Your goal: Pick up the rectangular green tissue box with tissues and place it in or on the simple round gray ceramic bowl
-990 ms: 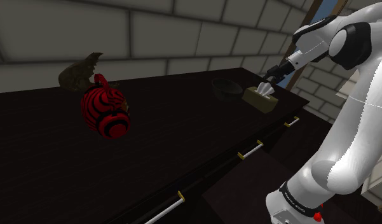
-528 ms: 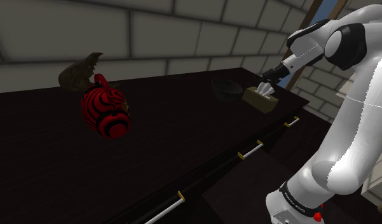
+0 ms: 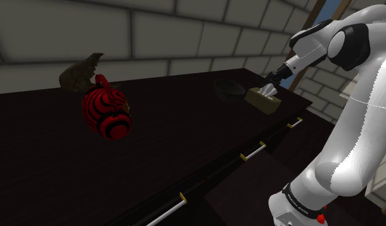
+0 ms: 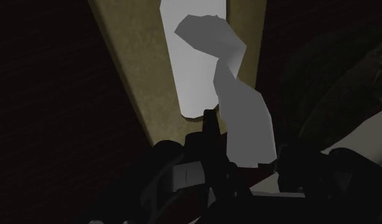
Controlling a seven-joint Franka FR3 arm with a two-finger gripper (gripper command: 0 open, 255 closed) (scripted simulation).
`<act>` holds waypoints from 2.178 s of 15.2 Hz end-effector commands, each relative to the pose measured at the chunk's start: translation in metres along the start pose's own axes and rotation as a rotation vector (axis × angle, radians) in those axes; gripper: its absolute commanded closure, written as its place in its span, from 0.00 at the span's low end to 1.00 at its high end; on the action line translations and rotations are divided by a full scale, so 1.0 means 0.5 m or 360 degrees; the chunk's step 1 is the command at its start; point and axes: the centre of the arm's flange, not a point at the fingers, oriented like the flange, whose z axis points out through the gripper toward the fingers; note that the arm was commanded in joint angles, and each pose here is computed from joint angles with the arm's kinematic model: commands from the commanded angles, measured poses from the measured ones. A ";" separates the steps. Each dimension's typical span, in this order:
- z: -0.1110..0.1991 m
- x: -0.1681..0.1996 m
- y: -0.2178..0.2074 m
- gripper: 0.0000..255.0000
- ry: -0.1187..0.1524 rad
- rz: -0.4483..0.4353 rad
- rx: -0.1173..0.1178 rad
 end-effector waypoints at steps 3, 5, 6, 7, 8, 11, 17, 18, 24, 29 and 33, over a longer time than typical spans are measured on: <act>0.000 0.000 0.000 1.00 0.0000 0.0000 0.0000; 0.000 0.000 0.001 1.00 0.0000 0.0000 0.0000; 0.000 0.000 0.002 1.00 0.0000 0.0000 0.0000; 0.001 0.000 0.003 1.00 0.0000 0.0000 0.0000; 0.000 0.000 0.000 1.00 0.0000 0.0000 0.0000; -0.026 0.009 -0.015 1.00 0.0000 0.0000 0.0000; -0.079 0.026 -0.045 1.00 0.0000 0.0000 0.0000; -0.088 0.029 -0.050 1.00 0.0000 0.0000 0.0000; -0.141 0.047 -0.080 1.00 0.0000 0.0000 0.0000; -0.185 0.061 -0.105 1.00 0.0000 0.0000 0.0000; -0.221 0.073 -0.125 1.00 0.0000 0.0000 0.0000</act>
